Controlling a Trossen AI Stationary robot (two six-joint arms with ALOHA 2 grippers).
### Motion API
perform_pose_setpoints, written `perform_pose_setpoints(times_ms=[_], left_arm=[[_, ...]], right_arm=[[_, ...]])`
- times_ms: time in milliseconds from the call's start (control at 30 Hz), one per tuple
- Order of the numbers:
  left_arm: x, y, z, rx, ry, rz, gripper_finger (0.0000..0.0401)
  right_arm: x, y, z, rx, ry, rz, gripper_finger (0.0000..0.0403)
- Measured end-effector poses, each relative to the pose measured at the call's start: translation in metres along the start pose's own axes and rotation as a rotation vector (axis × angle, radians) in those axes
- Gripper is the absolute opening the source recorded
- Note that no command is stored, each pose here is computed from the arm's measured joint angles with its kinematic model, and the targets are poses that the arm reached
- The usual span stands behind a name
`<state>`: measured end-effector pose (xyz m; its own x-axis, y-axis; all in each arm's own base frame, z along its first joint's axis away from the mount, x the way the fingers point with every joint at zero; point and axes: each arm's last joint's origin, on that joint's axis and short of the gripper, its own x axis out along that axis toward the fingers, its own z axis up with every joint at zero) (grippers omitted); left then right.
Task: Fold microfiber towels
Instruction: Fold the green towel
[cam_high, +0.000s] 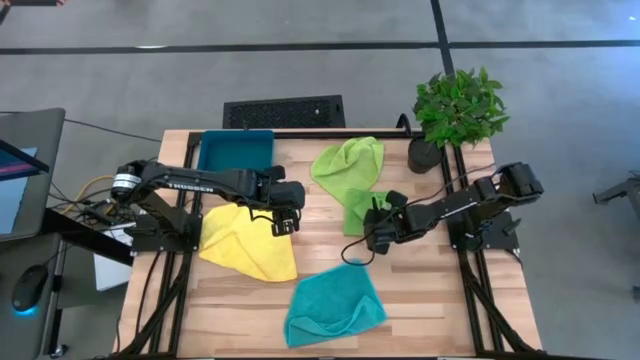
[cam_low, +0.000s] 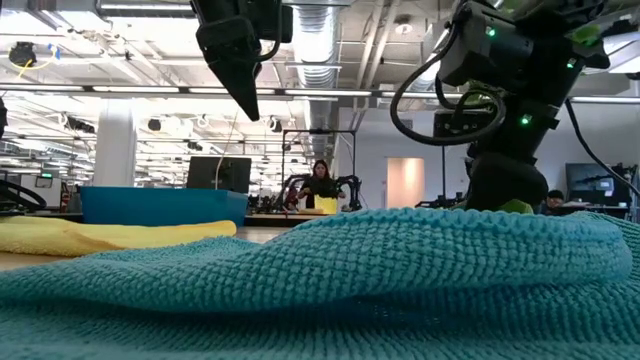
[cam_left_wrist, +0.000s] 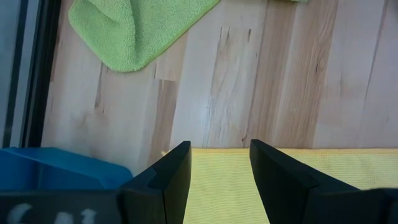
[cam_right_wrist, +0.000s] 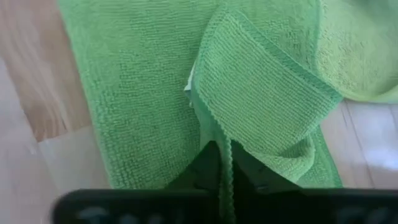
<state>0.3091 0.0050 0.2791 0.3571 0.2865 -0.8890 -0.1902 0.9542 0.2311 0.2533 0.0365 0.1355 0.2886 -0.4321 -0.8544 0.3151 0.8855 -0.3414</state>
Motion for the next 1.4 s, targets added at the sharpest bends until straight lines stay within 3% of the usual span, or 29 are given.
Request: perform_pose_setpoints(times_ms=[100, 300, 467, 733, 1000, 1400], left_arm=[[0.0, 0.0, 0.0, 0.0, 0.0, 0.0, 0.0158], [0.0, 0.0, 0.0, 0.0, 0.002, 0.0, 0.0158], [0.0, 0.0, 0.0, 0.0, 0.002, 0.0, 0.0158], [0.0, 0.0, 0.0, -0.001, 0.001, 0.001, 0.0158], [0.0, 0.0, 0.0, 0.0, 0.001, 0.0, 0.0158], [0.0, 0.0, 0.0, -0.001, 0.001, 0.0, 0.0158]], right_arm=[[-0.001, -0.004, 0.001, 0.066, 0.004, -0.005, 0.0011], [-0.009, -0.011, 0.0, 0.251, -0.002, -0.021, 0.0024], [-0.019, -0.019, -0.007, 0.486, 0.032, -0.06, 0.0007], [-0.024, -0.024, -0.019, 0.778, 0.121, -0.112, 0.0024], [-0.024, -0.022, -0.019, 0.749, 0.175, -0.064, 0.0025], [-0.022, -0.024, -0.018, 0.702, 0.163, -0.069, 0.0118]])
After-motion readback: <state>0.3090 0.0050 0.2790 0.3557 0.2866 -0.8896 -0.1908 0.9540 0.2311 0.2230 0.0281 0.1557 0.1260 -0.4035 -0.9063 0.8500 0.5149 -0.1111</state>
